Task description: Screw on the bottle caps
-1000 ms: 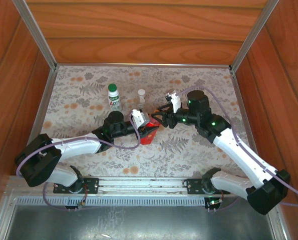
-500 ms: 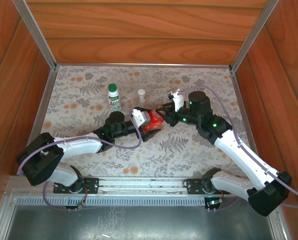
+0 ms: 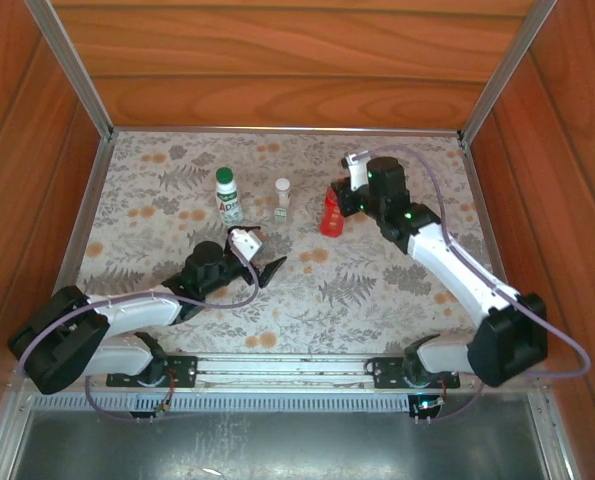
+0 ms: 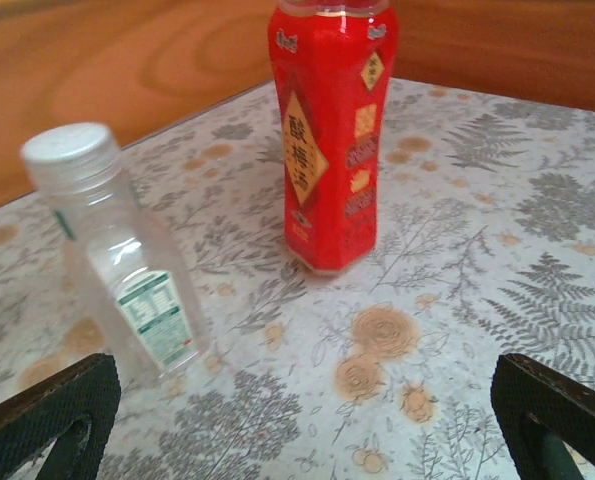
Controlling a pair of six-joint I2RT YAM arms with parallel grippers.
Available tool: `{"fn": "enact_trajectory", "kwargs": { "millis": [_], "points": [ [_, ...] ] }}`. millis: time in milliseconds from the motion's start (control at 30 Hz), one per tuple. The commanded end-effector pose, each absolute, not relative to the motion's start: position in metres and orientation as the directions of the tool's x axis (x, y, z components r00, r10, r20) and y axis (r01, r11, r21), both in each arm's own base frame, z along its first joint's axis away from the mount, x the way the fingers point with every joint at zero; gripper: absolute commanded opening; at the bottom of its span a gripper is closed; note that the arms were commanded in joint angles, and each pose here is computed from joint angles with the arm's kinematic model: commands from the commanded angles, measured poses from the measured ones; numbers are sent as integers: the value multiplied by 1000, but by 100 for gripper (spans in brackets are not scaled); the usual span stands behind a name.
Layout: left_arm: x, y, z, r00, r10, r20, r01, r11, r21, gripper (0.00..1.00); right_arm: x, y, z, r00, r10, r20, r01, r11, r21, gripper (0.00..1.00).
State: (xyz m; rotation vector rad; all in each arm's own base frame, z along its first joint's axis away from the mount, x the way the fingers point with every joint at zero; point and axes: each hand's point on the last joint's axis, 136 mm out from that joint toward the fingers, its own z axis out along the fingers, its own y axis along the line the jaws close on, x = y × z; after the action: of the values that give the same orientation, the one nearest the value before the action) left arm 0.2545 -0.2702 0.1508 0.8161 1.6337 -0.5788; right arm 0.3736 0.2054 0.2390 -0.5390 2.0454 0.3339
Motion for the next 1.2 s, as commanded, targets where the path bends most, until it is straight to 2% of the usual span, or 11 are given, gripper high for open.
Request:
{"fn": "enact_trajectory", "kwargs": {
  "millis": [0, 233, 433, 500, 633, 833, 967, 1033, 1167],
  "points": [
    [264, -255, 164, -84, 140, -987, 703, 710, 41, 100, 405, 210, 261, -355, -237, -904, -494, 869, -34, 29],
    [263, -251, 165, -82, 126, -989, 694, 719, 35, 100, 438, 212, 239, -394, -252, -884, -486, 873, -33, 31],
    [262, -250, 165, -85, 120, -989, 695, 719, 27, 100, 442, 214, 220, -419, -283, -863, -504, 863, -39, 35],
    [261, -250, 165, -84, 120, -989, 694, 719, 29, 100, 439, 216, 222, -422, -289, -860, -520, 854, -32, 42],
    [261, -250, 166, -78, 126, -989, 700, 713, 35, 100, 433, 216, 241, -396, -282, -874, -532, 846, -32, 64],
    [273, -238, 166, -99, 105, -990, 675, 738, 11, 100, 417, 204, 279, -344, -249, -905, -513, 857, -41, 84],
    [287, -208, 179, -58, 99, -993, 590, 806, 46, 100, 406, 175, 295, -288, -227, -930, -416, 905, -92, 94],
    [298, -176, 187, -59, 101, -993, 488, 871, 59, 100, 401, 147, 297, -252, -208, -945, -322, 939, -121, 100],
    [312, -123, 191, -83, 103, -991, 338, 939, 69, 100, 393, 89, 275, -271, -121, -955, -151, 985, -81, 100]
  ]
}}
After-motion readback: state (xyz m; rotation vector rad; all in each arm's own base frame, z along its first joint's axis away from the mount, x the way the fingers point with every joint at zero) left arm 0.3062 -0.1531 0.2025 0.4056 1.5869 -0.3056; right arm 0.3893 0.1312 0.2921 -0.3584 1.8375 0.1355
